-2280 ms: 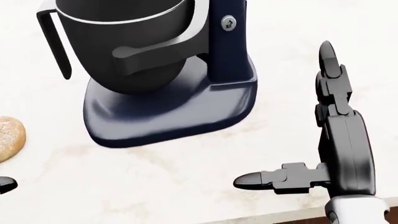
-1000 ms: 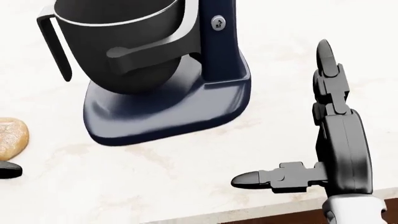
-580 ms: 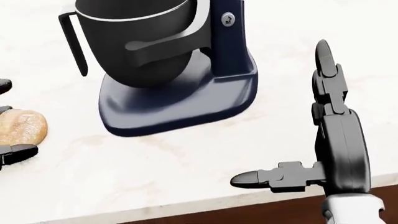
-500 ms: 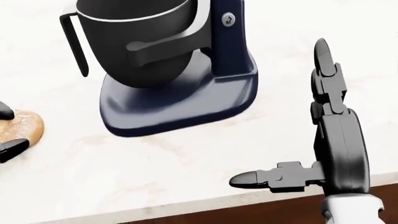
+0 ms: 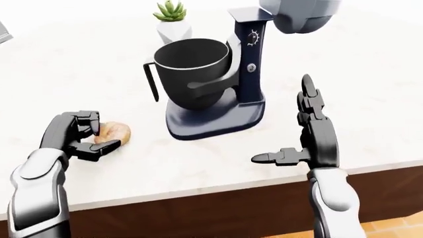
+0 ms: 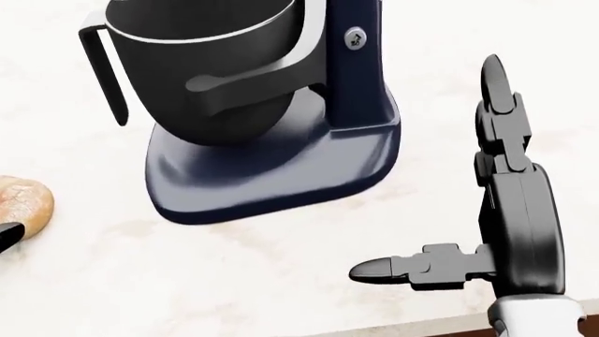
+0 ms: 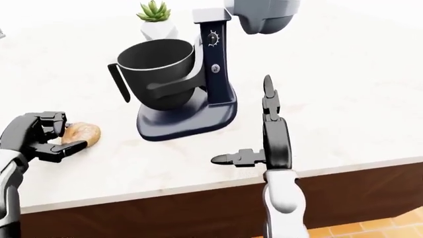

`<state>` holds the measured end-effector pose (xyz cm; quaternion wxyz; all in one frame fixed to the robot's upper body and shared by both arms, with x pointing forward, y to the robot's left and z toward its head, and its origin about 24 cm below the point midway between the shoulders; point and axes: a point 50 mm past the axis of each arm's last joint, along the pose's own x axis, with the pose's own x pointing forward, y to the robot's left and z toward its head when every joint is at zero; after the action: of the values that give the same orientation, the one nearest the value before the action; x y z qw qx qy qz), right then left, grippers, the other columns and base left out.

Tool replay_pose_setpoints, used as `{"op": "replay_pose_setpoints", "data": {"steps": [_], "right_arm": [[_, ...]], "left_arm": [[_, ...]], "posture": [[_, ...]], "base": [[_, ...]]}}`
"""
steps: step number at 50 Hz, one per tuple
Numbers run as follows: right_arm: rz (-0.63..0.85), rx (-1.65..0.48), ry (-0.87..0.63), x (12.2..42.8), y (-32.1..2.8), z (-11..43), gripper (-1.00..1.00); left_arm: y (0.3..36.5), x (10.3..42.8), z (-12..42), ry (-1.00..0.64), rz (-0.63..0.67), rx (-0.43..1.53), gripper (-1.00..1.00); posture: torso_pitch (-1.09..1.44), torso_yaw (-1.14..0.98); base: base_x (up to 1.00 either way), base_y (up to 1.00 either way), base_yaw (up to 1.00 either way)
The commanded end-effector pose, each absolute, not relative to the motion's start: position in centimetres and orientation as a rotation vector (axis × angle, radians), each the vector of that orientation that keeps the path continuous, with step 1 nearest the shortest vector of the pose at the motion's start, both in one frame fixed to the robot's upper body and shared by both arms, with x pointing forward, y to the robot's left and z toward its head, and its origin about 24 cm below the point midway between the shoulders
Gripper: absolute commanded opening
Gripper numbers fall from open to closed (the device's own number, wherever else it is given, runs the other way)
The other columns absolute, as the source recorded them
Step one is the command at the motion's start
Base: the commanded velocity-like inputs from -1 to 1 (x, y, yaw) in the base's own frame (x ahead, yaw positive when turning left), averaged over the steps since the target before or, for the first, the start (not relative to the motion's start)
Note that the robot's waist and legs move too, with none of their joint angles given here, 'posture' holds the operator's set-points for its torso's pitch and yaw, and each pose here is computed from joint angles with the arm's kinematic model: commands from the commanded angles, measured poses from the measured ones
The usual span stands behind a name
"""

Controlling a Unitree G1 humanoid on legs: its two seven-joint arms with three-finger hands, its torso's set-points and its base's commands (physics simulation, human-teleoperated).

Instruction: Place the bread in the stand mixer bowl.

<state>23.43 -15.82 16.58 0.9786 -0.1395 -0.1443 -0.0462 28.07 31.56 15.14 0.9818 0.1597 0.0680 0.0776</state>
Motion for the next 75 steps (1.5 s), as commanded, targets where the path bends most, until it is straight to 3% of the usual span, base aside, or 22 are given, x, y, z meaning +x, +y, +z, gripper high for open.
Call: {"op": "replay_pose_setpoints", "data": {"steps": [1,41,65,75], "right_arm": [[-0.095,-0.281,-0.372,23.1,-15.6,17.9,1.00],[-0.094,-0.282,-0.369,23.2,-15.6,17.9,1.00],[-0.099,-0.284,-0.375,23.0,-15.6,18.0,1.00],[-0.101,-0.280,-0.376,22.9,-15.8,17.9,1.00]], "left_arm": [[30.9,28.2,14.7,0.202,0.082,0.288,-1.00],[34.3,25.8,25.7,0.014,0.211,0.364,-1.00],[34.6,25.9,31.0,-0.060,0.248,0.404,-1.00],[33.0,26.7,34.3,-0.105,0.221,0.430,-1.00]], "posture": [[0.00,0.00],[0.00,0.00],[0.00,0.00],[0.00,0.00]], "base": [[0.00,0.00,0.00],[0.00,0.00,0.00],[0.00,0.00,0.00],[0.00,0.00,0.00]]}}
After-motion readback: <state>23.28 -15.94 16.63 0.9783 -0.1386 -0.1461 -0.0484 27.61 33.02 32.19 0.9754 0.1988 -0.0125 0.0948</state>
